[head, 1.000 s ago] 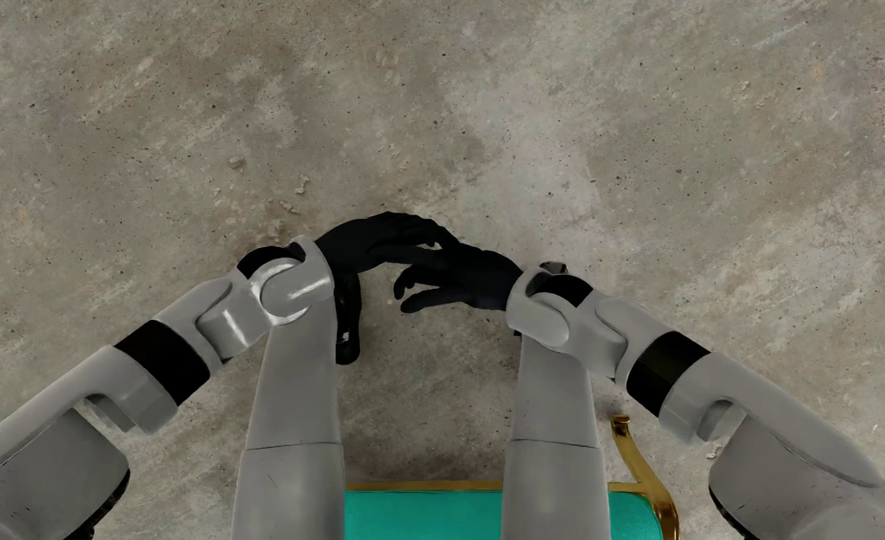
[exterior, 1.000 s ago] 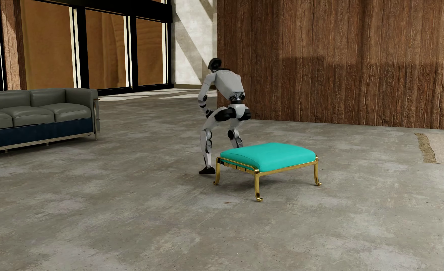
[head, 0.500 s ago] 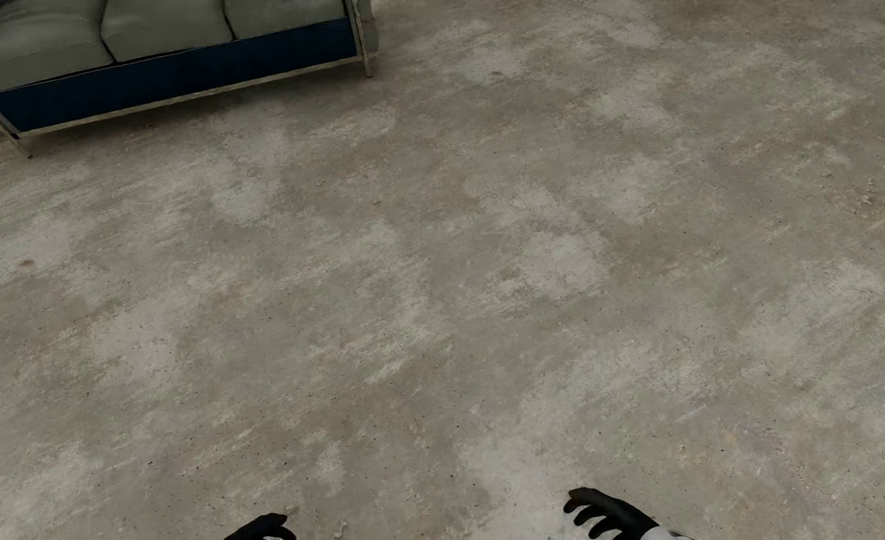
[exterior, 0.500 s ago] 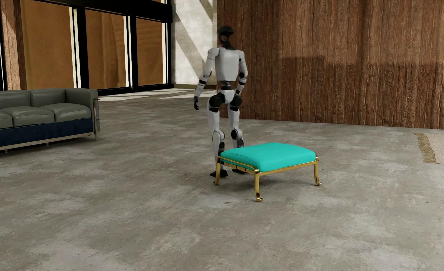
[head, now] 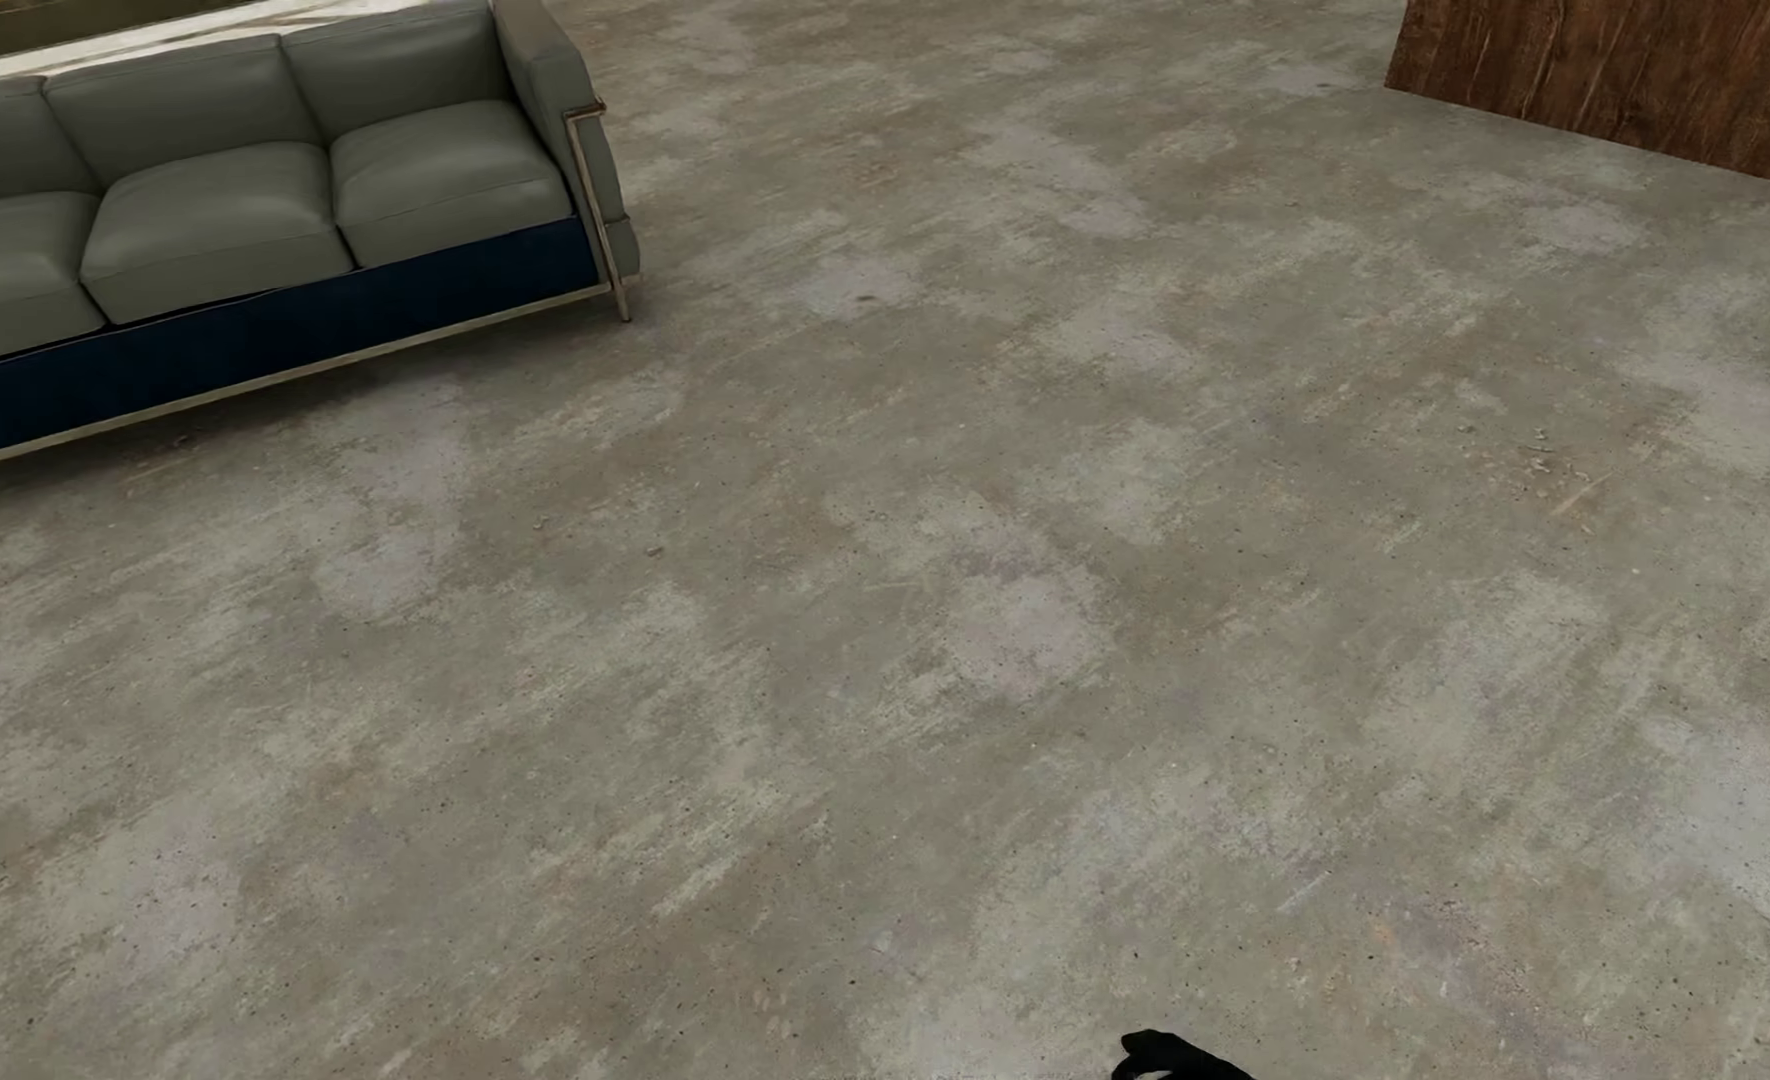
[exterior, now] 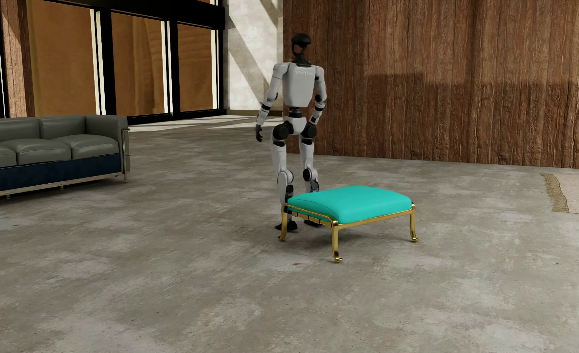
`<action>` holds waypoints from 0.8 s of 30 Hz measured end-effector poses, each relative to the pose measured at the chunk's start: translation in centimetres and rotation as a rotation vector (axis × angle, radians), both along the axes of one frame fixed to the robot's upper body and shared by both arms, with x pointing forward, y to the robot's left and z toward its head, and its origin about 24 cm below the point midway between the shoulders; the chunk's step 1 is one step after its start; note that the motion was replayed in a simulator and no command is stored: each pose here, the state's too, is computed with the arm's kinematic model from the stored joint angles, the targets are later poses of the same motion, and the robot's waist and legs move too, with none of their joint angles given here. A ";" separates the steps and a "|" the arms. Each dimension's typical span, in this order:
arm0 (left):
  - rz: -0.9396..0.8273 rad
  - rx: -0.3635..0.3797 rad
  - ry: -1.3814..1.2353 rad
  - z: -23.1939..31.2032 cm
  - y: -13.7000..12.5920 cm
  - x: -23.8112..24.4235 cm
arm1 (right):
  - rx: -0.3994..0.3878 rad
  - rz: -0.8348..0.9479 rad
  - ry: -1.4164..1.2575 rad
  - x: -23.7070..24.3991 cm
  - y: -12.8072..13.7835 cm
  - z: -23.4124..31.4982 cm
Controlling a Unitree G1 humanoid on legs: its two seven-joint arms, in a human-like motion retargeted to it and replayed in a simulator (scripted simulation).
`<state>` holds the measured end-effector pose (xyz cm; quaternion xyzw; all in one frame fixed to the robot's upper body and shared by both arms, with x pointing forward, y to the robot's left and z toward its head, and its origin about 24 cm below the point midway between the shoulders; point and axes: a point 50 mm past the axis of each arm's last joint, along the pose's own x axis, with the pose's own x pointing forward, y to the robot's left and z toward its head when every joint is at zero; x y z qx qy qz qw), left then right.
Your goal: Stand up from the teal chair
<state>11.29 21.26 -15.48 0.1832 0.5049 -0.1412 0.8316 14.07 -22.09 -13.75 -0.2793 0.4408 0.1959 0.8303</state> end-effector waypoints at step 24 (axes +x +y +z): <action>0.030 0.113 -0.070 1.1 2.9 1.9 | -0.084 -0.102 0.032 -0.7 -2.1 -0.3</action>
